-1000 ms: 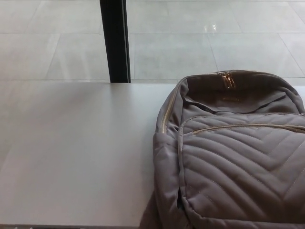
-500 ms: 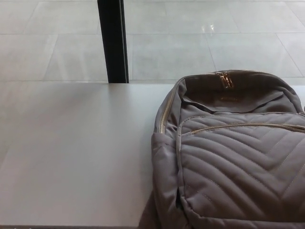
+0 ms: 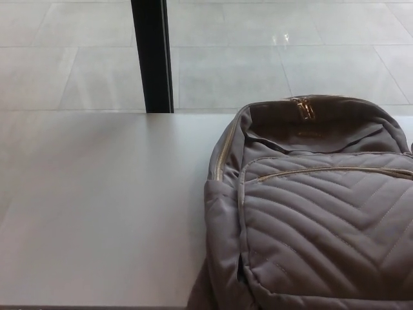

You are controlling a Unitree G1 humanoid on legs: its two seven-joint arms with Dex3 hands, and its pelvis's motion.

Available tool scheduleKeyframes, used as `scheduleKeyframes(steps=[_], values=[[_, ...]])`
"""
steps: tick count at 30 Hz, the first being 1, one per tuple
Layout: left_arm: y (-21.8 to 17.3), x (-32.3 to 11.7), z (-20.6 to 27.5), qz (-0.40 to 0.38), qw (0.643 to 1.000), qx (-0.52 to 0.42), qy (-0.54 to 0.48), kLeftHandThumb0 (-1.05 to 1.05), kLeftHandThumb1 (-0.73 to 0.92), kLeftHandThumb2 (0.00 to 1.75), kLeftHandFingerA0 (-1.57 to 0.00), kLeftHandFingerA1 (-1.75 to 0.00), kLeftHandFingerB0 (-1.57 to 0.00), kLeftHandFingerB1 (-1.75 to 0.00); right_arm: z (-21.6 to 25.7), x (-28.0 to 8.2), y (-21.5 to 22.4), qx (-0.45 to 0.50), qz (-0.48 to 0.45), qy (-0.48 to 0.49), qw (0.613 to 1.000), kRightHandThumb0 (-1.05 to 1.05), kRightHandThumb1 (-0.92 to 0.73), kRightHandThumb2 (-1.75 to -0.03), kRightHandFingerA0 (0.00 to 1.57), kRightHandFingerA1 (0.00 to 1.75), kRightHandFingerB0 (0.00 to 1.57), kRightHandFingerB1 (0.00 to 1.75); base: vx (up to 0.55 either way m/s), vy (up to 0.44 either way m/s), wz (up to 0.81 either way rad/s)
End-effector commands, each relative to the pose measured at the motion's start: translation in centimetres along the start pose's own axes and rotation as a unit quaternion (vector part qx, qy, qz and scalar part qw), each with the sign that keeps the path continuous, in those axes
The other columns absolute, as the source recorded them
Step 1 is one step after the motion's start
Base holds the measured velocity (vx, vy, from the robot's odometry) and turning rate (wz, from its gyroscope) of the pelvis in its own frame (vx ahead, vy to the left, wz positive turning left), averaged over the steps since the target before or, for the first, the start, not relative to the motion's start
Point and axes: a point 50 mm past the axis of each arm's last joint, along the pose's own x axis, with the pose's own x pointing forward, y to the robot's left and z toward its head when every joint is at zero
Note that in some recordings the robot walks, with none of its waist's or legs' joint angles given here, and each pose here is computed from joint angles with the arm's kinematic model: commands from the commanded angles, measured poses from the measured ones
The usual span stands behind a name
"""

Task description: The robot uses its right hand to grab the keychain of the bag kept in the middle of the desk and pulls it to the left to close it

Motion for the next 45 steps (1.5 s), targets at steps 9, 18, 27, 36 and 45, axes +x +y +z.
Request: scheduleKeyframes(steps=[9,18,27,36,45], values=[[0.4,-0.2,0.7,0.005,1.000,0.014,-0.009,-1.05,0.52,0.58,-0.74,-0.96,-0.50,-0.97,1.4,-0.3,1.5,-0.077,0.051,-0.033,0.995,-0.59,-0.63,-0.97,0.46,0.69,0.29,0.50,0.00,0.000,0.00],[0.4,-0.3,0.5,-0.001,1.000,-0.009,-0.019,-1.05,0.52,0.57,-0.72,-1.01,-0.50,-1.01,5.2,-0.1,2.1,-0.074,0.064,-0.120,0.988,-0.52,-0.72,-0.61,0.47,0.67,0.29,0.36,0.00,0.000,0.00],[0.7,-0.2,0.9,0.003,1.000,-0.016,-0.026,-1.04,0.35,0.92,-0.69,-1.03,-0.53,-0.99,5.9,-0.4,0.6,-0.120,0.061,-0.117,0.984,-0.52,-0.67,-0.59,0.47,0.63,0.16,0.29,0.00,0.000,0.00],[0.5,-0.1,0.9,0.002,0.999,-0.022,-0.030,-1.05,0.52,0.57,-0.74,-1.03,-0.56,-1.00,4.7,-0.7,1.5,-0.160,0.104,-0.072,0.979,-0.52,-0.66,-0.59,0.53,0.70,0.16,0.29,0.00,0.000,0.00],[0.5,-0.2,1.1,-0.001,1.000,-0.002,-0.030,-1.05,0.56,0.58,-0.67,-1.08,-0.52,-1.03,5.9,-0.2,1.5,-0.194,0.102,-0.084,0.972,-0.48,-0.60,-0.58,0.47,0.83,0.19,0.29,0.00,0.000,0.00]])
